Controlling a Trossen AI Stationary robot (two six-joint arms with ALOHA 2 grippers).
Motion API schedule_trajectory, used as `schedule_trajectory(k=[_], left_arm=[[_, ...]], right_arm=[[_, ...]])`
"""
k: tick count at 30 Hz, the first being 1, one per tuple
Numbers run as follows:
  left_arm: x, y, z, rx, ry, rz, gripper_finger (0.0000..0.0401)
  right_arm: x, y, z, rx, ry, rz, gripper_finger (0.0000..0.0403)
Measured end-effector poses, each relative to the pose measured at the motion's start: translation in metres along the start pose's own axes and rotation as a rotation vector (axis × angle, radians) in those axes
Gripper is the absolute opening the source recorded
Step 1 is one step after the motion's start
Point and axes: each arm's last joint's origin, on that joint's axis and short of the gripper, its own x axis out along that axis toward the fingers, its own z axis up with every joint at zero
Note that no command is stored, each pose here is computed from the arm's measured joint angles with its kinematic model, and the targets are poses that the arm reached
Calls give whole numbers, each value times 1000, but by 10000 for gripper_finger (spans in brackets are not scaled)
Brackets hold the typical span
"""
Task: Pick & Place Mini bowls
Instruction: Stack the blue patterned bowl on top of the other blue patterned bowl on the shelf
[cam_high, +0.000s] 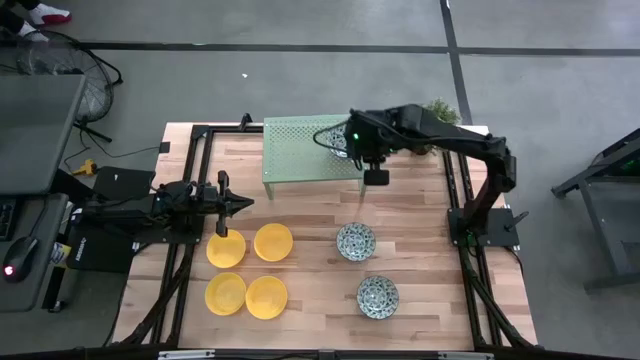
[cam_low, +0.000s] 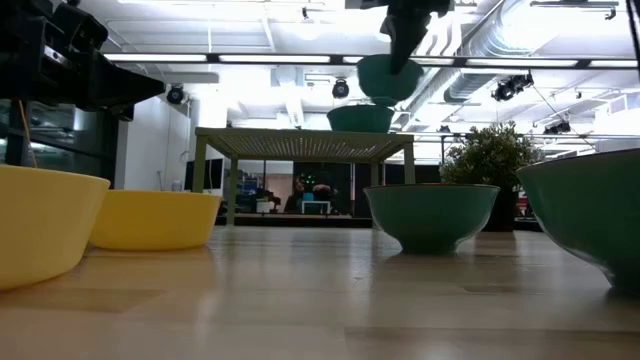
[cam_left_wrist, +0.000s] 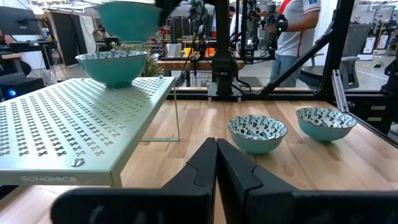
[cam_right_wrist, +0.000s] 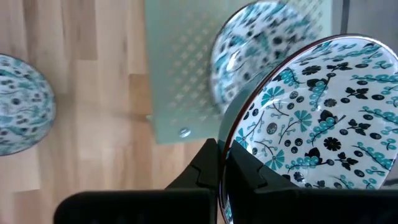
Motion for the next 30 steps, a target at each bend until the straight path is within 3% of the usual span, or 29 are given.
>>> schedule_trajectory(k=[9, 19, 30], left_arm=[[0, 0, 0, 0, 0, 0, 7], [0, 0, 0, 0, 0, 0, 7], [0, 0, 0, 0, 0, 0, 7]], right_arm=[[16, -25, 14, -180, -30, 36, 0], [32, -32, 14, -338, -12, 37, 0], [42, -34, 14, -400, -26, 50, 0]])
